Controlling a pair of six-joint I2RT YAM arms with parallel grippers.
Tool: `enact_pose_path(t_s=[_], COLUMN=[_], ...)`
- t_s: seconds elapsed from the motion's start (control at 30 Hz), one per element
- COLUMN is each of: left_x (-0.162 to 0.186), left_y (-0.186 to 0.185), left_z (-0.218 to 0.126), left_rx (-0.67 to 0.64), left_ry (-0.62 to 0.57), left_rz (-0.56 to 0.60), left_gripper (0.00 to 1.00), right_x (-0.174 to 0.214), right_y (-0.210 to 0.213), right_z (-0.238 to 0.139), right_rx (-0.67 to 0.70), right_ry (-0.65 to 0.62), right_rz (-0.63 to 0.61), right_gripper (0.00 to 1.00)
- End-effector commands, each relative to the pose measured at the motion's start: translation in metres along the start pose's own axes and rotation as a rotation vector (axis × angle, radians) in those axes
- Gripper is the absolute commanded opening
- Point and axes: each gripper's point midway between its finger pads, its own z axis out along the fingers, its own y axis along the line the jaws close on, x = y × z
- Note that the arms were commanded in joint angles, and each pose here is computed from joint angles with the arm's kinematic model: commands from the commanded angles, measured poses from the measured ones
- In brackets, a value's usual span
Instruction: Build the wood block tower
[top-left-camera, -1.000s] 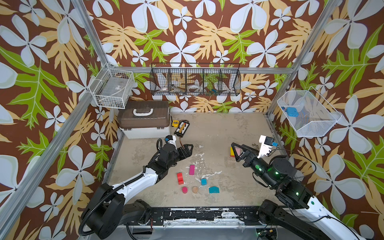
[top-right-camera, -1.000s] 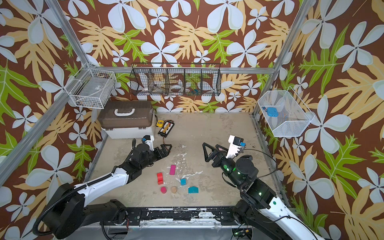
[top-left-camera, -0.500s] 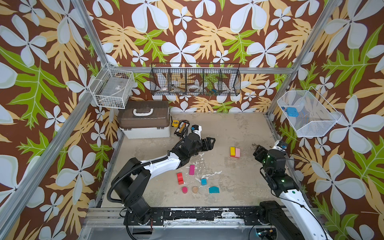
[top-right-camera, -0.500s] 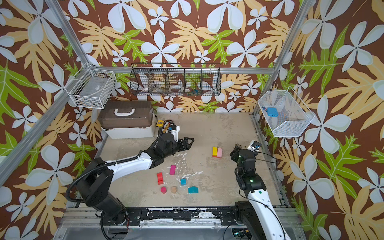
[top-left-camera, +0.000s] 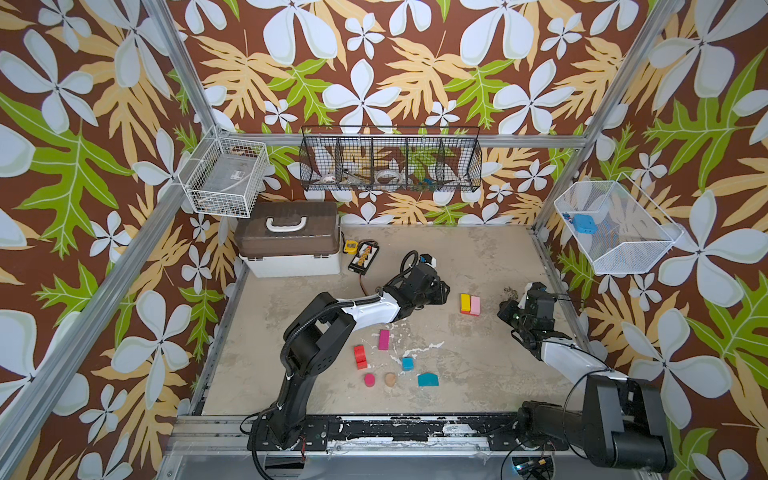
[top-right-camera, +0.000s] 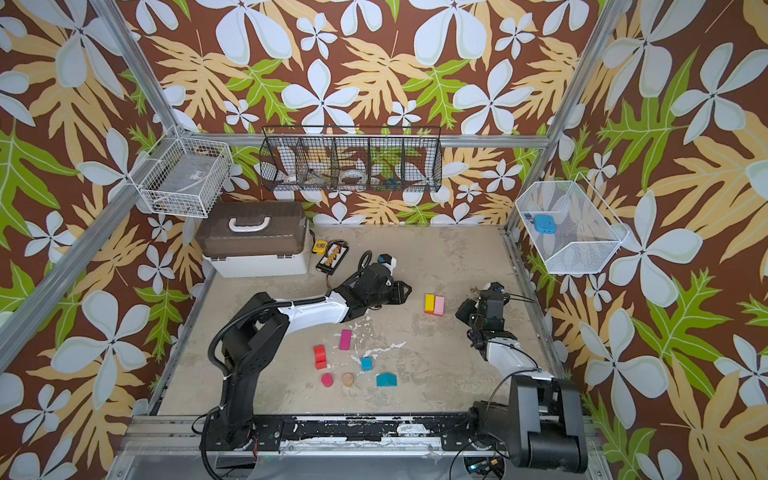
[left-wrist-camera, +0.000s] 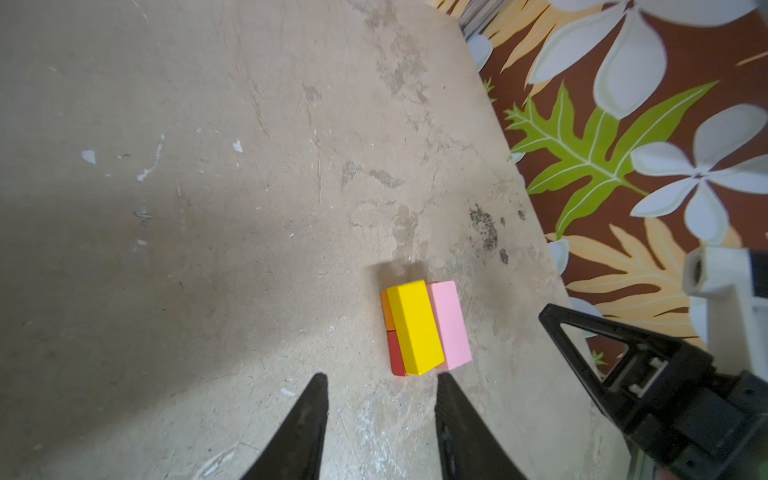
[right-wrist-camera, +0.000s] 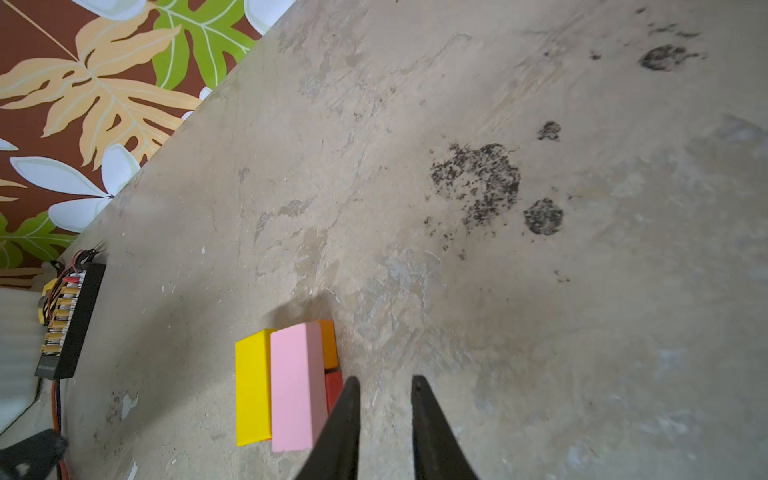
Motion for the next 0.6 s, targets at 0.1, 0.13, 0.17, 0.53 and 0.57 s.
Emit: enact_pose_path(t_s=[0.1, 0.13, 0.17, 0.53, 0.57], left_x=[0.013, 0.015, 0.017, 0.025, 0.026], left_y=[0.009, 0.009, 0.009, 0.013, 0.014], left_z=[0.028, 0.031, 0.036, 0.065, 0.066], left_rx=[-0.064, -0.064, -0.065, -0.093, -0.095], left_ry=[0.053, 0.061, 0.067, 0.103, 0.102], left_rz=[0.044, 0.047, 0.05, 0.067, 0.069], left_gripper=[0.41, 0.41, 0.4, 0.37, 0.37], right_x=[-0.006, -0.003, -0.001, 0.011, 0.011], right_y=[0.011, 0.01, 0.011, 0.027, 0.027], right_z=[0.016, 0.019, 0.023, 0.042, 0.043], right_rx=[-0.048, -0.046, -0.046, -0.029, -0.026], right_ry=[-0.031, -0.022, -0.012, 0.055, 0.057], right_rz=[-0.04, -0.046, -0.051, -0.141, -0.141], right_gripper=[0.23, 0.22, 0.23, 0.2, 0.2])
